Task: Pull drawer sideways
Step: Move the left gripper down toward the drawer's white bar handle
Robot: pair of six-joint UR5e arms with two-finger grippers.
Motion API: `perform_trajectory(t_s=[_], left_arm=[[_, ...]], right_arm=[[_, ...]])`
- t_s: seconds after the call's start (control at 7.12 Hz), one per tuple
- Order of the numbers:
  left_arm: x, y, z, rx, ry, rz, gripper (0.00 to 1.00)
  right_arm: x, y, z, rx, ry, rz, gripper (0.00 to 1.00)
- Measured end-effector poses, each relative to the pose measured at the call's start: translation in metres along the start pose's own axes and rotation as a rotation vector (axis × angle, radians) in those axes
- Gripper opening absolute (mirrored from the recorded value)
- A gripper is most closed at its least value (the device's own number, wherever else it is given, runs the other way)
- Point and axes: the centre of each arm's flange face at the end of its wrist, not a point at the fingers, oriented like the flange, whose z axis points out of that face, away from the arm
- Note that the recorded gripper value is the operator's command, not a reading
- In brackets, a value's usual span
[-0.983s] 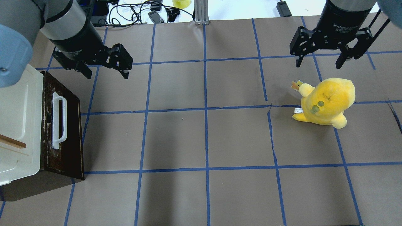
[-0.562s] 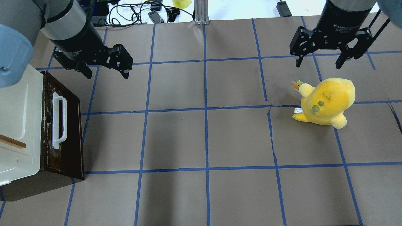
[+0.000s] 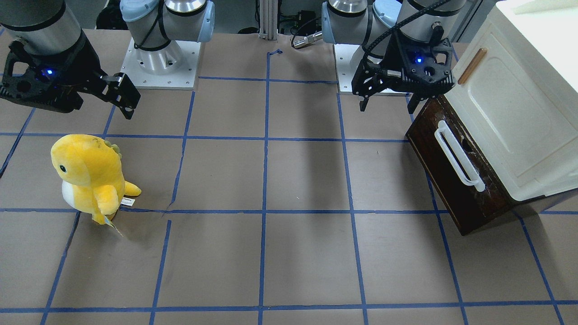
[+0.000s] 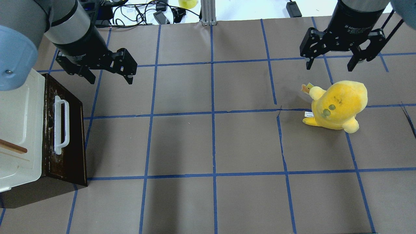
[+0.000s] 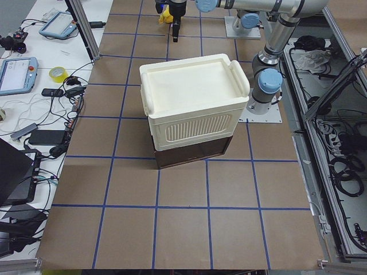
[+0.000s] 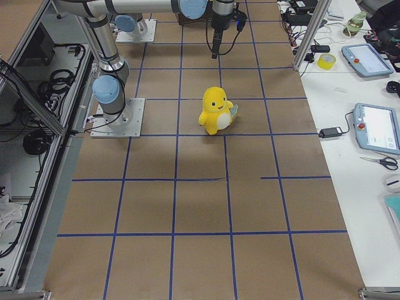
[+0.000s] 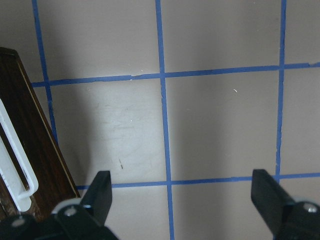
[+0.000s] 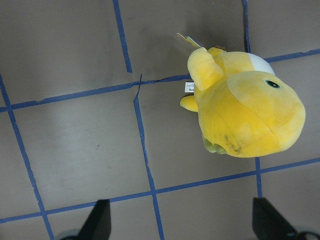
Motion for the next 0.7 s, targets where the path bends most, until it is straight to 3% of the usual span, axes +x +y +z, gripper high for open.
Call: perform_trajectory(t_s=[0.28, 0.42, 0.7], left_arm=[[0.000, -0.002, 0.023, -0.047, -0.001, -0.049, 1.00], [-0.003, -0.004, 0.033, -0.065, -0.046, -0.076, 1.00], [-0.020, -0.014, 0.052, -0.096, -0.239, -0.081, 1.00]], right_arm=[[0.000, 0.000, 0.000, 0.000, 0.000, 0.000, 1.00], [0.000, 0.000, 0.000, 0.000, 0.000, 0.000, 1.00], [0.000, 0.000, 0.000, 0.000, 0.000, 0.001, 1.00]])
